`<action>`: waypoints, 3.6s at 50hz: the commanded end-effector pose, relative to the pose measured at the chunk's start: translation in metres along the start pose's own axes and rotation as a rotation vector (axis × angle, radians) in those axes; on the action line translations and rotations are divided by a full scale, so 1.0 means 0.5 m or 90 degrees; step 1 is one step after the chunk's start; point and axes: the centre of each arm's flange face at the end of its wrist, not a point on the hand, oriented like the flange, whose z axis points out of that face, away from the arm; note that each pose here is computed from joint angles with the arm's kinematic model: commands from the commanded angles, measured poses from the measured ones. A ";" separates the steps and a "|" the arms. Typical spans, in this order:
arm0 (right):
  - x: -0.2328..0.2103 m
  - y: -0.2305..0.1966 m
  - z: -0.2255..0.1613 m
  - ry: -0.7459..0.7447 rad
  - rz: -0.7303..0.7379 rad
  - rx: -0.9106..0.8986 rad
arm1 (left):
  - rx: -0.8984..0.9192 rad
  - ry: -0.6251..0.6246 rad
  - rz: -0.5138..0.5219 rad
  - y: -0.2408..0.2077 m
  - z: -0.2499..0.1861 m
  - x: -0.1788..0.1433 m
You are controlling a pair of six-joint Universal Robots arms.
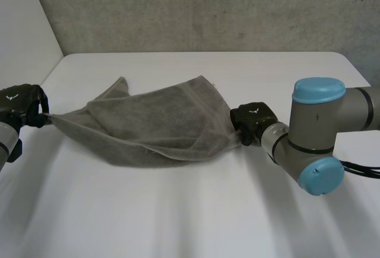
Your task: Fold the towel.
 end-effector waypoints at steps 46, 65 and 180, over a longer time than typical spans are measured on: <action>0.179 -0.384 -0.106 0.092 -0.133 0.181 | 0.126 0.157 -0.131 -0.247 0.090 0.096; 0.189 -0.521 -0.058 0.291 -0.187 0.538 | 0.559 0.132 -0.084 -0.536 0.165 0.122; 0.275 -0.108 -0.034 0.050 -0.149 -0.071 | -0.009 0.274 -0.079 -0.040 0.087 0.122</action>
